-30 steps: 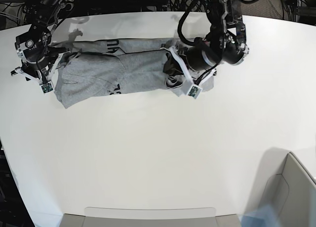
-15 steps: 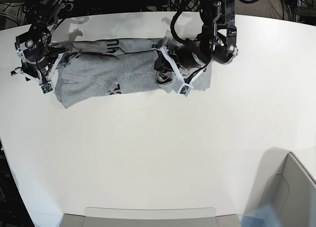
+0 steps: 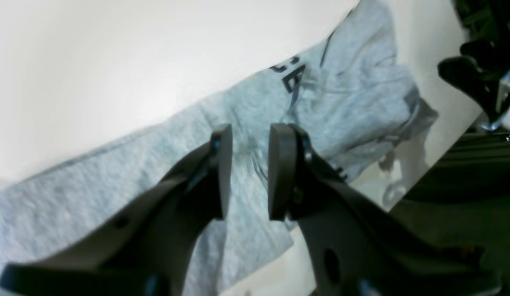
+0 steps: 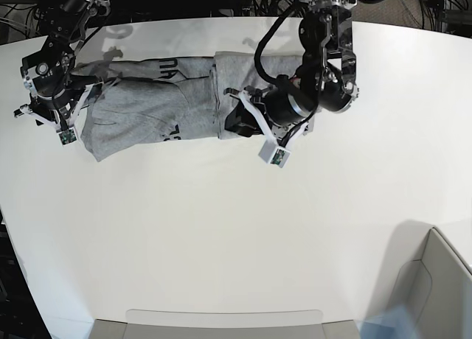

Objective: Fold the T-shirt properly
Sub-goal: 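Grasp the shirt's end with the left gripper and fold it inward, then grasp the opposite end with the right gripper and fold inward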

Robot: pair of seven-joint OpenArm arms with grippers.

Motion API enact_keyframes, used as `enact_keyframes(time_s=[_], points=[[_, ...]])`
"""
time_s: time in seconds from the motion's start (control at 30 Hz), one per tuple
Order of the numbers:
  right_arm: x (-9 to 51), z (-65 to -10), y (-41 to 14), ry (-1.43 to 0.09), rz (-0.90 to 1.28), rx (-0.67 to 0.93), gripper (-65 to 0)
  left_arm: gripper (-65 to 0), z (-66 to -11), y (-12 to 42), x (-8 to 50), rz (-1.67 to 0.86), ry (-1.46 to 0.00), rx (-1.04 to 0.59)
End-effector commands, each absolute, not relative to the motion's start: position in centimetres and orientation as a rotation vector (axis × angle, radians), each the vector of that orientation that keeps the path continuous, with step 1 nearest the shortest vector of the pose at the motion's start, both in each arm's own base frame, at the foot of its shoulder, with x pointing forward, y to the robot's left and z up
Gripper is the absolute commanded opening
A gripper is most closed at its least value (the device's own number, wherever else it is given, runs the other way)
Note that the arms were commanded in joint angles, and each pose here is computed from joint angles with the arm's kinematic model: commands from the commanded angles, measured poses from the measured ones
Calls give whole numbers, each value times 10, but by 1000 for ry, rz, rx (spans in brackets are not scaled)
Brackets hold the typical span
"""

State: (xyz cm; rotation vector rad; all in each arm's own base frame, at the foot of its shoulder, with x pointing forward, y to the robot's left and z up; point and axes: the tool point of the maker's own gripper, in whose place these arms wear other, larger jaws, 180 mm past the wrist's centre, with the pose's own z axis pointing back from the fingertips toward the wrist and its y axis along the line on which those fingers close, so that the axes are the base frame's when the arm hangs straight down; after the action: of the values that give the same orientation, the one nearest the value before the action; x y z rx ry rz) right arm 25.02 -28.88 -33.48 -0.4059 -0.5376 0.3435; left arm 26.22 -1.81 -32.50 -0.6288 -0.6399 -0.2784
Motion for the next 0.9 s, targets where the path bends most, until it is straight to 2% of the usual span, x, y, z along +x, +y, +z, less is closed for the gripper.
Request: enact_keyframes(time_s=[0.0, 0.17, 0.37, 0.6, 0.77, 0.87], points=[[253, -323, -295, -572, 341, -423, -400, -517, -319, -18, 264, -280, -663, -634], [248, -304, -324, -698, 143, -349, -398, -517, -330, -7, 257, -288, -633, -602], [214, -320, -368, -439, 29, -368, -397, -517, -336, -2, 252, -293, -617, -586], [207, -385, -360, -294, -23, -175, -398, -517, -338, -1, 252, -294, -611, -583], [215, -393, -344, -284, 26, -142, -399, -517, -347, 2, 249, -296, -583, -574], [231, -378, -344, -336, 42, -160, -399, -517, -357, 3, 246, -290, -551, -577]])
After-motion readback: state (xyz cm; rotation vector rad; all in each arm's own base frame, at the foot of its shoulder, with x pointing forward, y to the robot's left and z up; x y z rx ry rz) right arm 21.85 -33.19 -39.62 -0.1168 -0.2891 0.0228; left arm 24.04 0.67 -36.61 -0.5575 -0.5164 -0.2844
